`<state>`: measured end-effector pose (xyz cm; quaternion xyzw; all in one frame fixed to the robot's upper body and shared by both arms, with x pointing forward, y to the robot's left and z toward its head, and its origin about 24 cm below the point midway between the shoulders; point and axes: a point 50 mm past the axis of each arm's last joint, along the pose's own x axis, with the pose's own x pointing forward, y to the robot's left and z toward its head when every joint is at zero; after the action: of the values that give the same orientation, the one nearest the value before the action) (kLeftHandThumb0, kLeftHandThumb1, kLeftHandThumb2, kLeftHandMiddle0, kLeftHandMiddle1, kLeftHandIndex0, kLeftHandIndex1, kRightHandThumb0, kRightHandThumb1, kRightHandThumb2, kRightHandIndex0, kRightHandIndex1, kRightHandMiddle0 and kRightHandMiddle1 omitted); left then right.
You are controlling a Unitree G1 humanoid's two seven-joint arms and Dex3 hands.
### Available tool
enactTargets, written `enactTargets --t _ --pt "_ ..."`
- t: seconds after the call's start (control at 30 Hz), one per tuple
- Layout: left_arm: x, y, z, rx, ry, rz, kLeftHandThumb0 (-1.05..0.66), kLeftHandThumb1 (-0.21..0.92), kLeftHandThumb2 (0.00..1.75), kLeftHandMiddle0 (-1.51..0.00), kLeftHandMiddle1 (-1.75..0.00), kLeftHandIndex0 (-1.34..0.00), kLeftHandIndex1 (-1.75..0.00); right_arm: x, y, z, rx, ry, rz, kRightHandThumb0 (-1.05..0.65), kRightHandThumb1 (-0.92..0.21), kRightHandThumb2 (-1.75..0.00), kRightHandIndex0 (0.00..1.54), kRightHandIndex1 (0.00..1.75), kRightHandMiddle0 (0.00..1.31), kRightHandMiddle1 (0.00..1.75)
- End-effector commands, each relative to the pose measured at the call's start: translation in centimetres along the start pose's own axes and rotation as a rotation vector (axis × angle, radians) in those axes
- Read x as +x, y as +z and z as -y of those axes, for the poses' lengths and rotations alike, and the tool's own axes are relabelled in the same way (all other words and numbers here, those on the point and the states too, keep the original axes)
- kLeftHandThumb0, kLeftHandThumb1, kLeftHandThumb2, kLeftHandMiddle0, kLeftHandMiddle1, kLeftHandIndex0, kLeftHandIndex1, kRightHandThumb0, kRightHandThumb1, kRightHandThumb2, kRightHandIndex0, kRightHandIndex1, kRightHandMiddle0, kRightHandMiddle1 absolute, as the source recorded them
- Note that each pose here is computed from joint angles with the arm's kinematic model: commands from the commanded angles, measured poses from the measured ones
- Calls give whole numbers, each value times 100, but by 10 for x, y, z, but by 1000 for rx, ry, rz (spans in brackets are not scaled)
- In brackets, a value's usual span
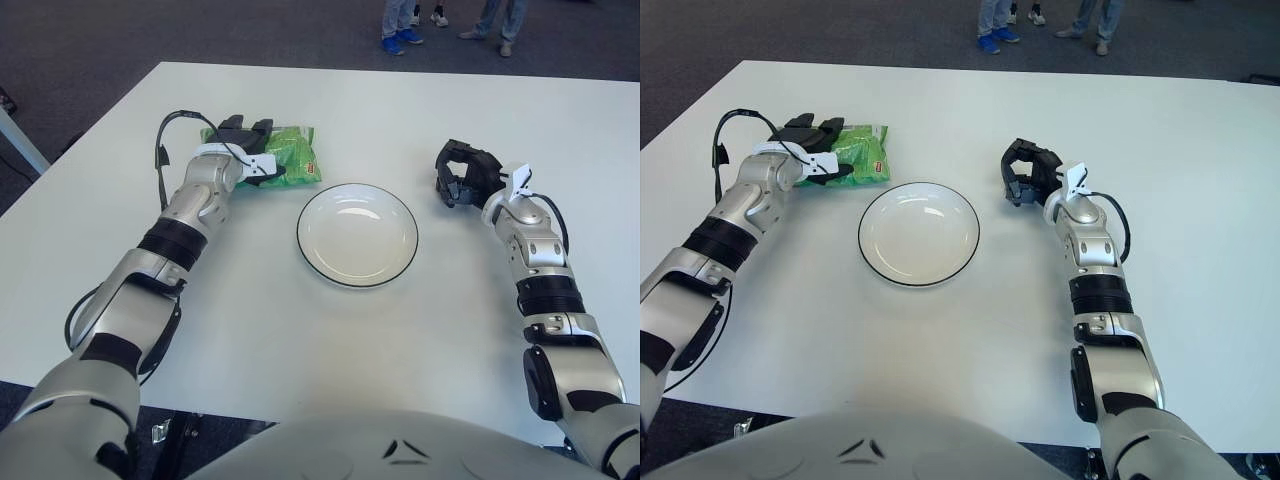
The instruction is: Put the snack into the plate.
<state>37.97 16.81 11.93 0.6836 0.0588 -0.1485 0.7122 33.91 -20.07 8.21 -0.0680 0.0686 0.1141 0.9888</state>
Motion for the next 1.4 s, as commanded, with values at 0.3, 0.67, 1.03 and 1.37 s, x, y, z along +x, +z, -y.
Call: enactTargets --t 0.3,0.67,1.03,1.37 --pt "10 -16 19 -80 -250 19 -105 92 79 -5 -3 0 -37 -11 -43 -5 22 24 -191 -44 -45 -116 127 175 51 175" --pt "10 -17 25 -141 -215 60 -100 92 77 -20 -44 0 -61 -11 -43 -5 16 25 -191 -44 -45 -116 126 175 51 175" --pt "11 -17 28 -165 -111 81 -61 72 72 -43 -160 -17 -162 -11 -42 -6 26 31 -198 -44 -45 -115 127 175 51 175" --pt "12 -18 33 -172 9 45 -49 30 132 -99 -174 -62 -174 -11 -42 -6 22 39 -191 -44 -45 -115 127 175 51 175"
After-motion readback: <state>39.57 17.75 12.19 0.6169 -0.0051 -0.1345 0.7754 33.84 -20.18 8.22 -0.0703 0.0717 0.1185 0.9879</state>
